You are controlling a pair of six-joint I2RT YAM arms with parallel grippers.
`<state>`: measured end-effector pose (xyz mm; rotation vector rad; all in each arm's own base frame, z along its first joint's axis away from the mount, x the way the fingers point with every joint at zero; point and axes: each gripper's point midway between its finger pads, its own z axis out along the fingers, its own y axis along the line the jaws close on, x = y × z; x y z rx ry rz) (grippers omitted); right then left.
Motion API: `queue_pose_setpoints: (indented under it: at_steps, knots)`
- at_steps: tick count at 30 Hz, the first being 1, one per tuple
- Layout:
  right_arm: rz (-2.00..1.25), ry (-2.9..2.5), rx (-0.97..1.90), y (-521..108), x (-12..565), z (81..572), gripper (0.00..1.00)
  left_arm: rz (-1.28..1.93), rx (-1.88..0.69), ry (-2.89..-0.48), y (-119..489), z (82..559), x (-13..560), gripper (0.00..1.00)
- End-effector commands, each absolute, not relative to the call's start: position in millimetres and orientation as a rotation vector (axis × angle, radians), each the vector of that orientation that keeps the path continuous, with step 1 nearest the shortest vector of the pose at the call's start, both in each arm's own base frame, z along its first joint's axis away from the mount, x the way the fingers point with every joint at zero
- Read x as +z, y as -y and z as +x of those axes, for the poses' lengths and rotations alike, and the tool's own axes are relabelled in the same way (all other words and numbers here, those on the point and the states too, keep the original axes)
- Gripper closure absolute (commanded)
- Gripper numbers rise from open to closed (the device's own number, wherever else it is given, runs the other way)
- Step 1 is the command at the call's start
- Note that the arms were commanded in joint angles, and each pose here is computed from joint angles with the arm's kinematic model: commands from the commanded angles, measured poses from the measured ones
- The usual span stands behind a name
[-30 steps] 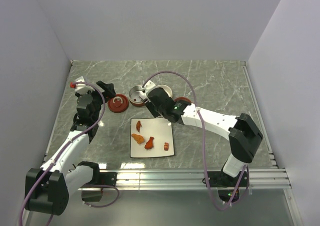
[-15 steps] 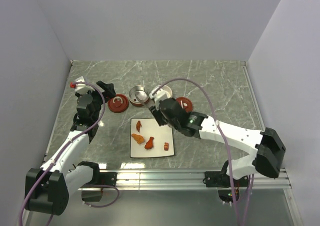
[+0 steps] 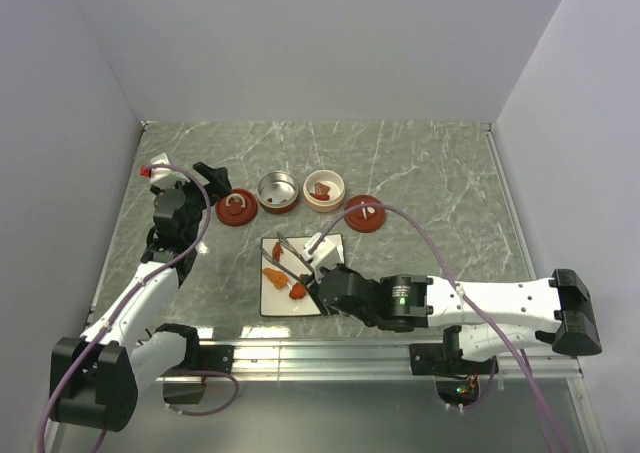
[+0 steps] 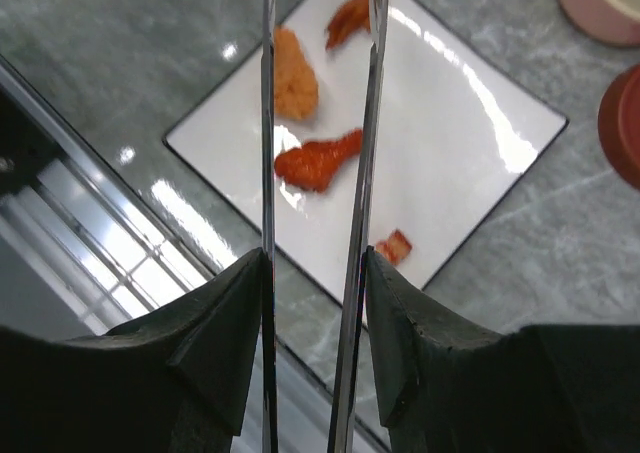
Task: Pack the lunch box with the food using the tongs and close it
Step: Pick up the food using the clamp
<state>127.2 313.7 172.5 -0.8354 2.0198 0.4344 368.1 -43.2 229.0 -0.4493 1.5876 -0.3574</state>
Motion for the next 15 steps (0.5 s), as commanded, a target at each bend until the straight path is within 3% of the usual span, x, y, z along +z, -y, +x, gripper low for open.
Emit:
queue_pose_setpoints:
  at_steps: [1,15]
  knots:
    - [-0.765,-2.086,0.361,-293,159,121,0.50,-0.437,-0.403,-1.503,45,370,260,0.01]
    - [-0.798,-2.140,0.422,-292,137,90,0.50,-0.435,-0.403,-1.511,46,373,258,0.00]
